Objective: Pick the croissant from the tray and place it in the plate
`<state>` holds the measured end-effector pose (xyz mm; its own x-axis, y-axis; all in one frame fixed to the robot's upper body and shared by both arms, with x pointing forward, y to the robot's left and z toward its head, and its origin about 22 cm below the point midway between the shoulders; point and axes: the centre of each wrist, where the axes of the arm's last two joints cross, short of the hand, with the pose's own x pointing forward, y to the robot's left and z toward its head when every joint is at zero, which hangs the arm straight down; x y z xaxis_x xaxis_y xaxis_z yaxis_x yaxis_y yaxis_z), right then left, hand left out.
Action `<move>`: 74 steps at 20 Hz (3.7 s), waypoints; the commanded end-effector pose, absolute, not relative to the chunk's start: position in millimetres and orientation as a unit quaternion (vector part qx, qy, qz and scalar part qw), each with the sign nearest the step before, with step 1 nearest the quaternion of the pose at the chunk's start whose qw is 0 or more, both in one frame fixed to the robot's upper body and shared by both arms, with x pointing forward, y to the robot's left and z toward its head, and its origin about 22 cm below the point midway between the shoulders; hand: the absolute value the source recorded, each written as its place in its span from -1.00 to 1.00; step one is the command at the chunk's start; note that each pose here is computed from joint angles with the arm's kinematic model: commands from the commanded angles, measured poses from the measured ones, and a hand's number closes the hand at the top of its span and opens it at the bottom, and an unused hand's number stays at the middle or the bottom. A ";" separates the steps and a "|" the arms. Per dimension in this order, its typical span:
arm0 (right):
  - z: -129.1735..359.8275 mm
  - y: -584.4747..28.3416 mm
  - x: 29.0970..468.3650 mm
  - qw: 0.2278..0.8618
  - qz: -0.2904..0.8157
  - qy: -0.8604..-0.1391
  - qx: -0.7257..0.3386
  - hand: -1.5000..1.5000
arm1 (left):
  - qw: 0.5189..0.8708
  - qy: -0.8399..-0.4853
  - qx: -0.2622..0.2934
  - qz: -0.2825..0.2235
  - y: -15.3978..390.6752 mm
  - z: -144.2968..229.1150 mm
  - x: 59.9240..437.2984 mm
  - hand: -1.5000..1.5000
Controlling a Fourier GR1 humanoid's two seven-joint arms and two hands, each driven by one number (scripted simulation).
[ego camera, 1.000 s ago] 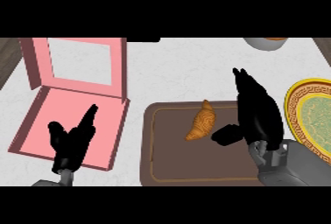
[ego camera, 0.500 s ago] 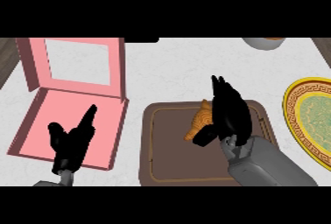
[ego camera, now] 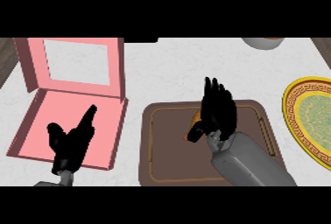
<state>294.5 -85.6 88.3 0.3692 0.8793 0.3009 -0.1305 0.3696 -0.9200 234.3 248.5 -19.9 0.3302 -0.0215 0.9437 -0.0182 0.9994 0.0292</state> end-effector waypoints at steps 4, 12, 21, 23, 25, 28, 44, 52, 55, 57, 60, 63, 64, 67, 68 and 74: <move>85.8 -58.4 304.4 0.737 0.334 -0.339 -0.479 -1.00 | 0.829 -0.560 0.003 -0.012 250.5 -37.8 223.3 0.00; 51.9 -76.1 293.7 0.751 0.352 -0.316 -0.460 -1.00 | 0.826 -0.563 -0.001 -0.007 245.2 -28.5 231.7 0.00; 36.9 -84.3 310.0 0.712 0.415 -0.312 -0.473 1.00 | 0.831 -0.556 0.005 -0.003 236.3 -25.5 233.8 0.00; 32.8 -65.0 306.4 0.712 0.411 -0.311 -0.478 1.00 | 0.830 -0.557 0.002 -0.006 248.7 -25.1 231.7 0.00; 39.9 -72.0 310.9 0.701 0.416 -0.316 -0.485 1.00 | 0.828 -0.561 0.009 -0.002 233.3 -34.1 232.3 0.00; 37.9 -68.3 276.5 0.675 0.420 -0.372 -0.479 1.00 | 0.831 -0.556 0.005 -0.002 244.0 -30.6 225.0 0.00; 116.0 -141.3 108.4 0.543 0.212 -0.694 -0.423 1.00 | 0.830 -0.558 0.006 0.016 240.1 -32.7 222.9 0.00; 125.9 -194.9 106.2 0.560 0.061 -0.700 -0.439 1.00 | 0.830 -0.557 0.005 0.006 254.7 -37.9 222.8 0.00; 125.5 -209.5 122.8 0.562 0.000 -0.711 -0.423 1.00 | 0.827 -0.562 0.000 0.006 238.0 -23.0 227.1 0.00; 122.0 -236.9 134.1 0.537 -0.002 -0.703 -0.466 1.00 | 0.829 -0.560 0.006 0.002 250.1 -27.3 228.0 0.00; 99.3 -268.7 149.8 0.539 0.002 -0.681 -0.496 1.00 | 0.832 -0.555 0.004 0.001 234.6 -33.5 224.7 0.00; 85.4 -299.0 174.4 0.509 -0.035 -0.671 -0.538 1.00 | 0.826 -0.563 0.005 0.002 239.6 -34.3 232.2 0.00; 85.0 -309.1 175.6 0.515 -0.040 -0.668 -0.536 1.00 | 0.832 -0.554 0.004 0.003 246.8 -33.8 231.1 0.00; 81.5 -344.0 197.7 0.515 -0.044 -0.659 -0.547 1.00 | 0.824 -0.566 -0.003 0.002 248.8 -33.0 224.0 0.00; 78.9 -352.7 199.0 0.512 -0.037 -0.658 -0.551 1.00 | 0.831 -0.556 -0.006 -0.008 233.1 -43.2 219.3 0.00; 88.3 -416.6 233.3 0.514 -0.042 -0.670 -0.533 1.00 | 0.832 -0.555 -0.004 -0.002 240.8 -33.9 230.9 0.00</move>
<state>221.7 -376.9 81.7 0.1214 0.6828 0.7204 0.7479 0.4143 -0.5187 235.8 244.3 -20.9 0.3130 -0.0159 0.9496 0.0006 0.9999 0.0166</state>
